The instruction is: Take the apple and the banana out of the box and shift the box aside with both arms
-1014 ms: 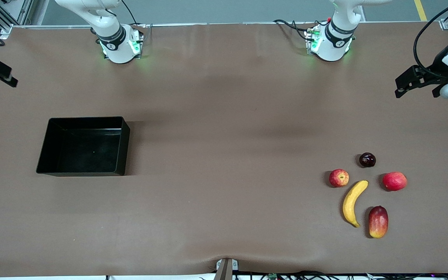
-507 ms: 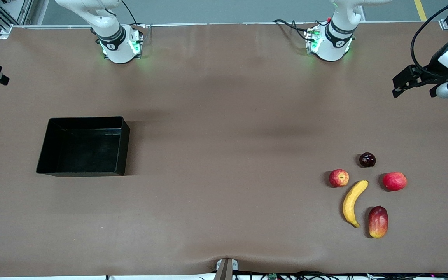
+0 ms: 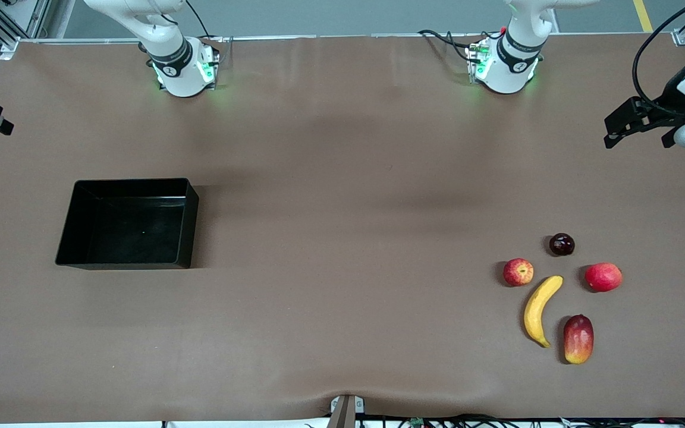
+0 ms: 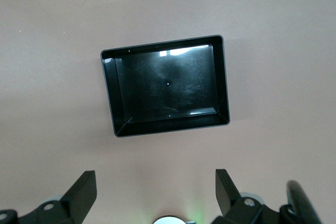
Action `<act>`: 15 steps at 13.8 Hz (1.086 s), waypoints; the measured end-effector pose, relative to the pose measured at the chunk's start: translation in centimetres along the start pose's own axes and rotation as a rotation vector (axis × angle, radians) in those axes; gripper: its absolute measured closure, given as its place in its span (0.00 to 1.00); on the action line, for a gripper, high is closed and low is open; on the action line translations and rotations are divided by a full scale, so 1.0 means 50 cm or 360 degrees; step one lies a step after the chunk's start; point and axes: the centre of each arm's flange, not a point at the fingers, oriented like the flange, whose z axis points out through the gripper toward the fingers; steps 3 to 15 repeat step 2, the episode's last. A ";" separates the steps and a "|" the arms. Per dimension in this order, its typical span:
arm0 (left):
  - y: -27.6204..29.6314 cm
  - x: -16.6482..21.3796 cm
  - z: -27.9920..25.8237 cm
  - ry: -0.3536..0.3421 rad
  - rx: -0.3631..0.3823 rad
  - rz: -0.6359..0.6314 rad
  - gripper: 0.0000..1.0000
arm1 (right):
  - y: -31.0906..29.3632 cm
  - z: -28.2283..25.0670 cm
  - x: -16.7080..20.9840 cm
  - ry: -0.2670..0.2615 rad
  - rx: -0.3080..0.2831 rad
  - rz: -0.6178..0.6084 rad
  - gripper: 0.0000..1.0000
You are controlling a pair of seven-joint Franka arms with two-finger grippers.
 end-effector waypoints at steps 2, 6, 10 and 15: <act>0.000 0.000 -0.004 0.0007 -0.0001 -0.0001 0.00 | -0.007 0.001 0.003 0.0005 -0.0002 -0.0072 0.00; 0.000 0.000 -0.004 0.0007 -0.0001 -0.0001 0.00 | -0.007 0.001 0.003 0.0005 -0.0002 -0.0072 0.00; 0.000 0.000 -0.004 0.0007 -0.0001 -0.0001 0.00 | -0.007 0.001 0.003 0.0005 -0.0002 -0.0072 0.00; 0.000 0.000 -0.004 0.0007 -0.0001 -0.0001 0.00 | -0.007 0.001 0.003 0.0005 -0.0002 -0.0072 0.00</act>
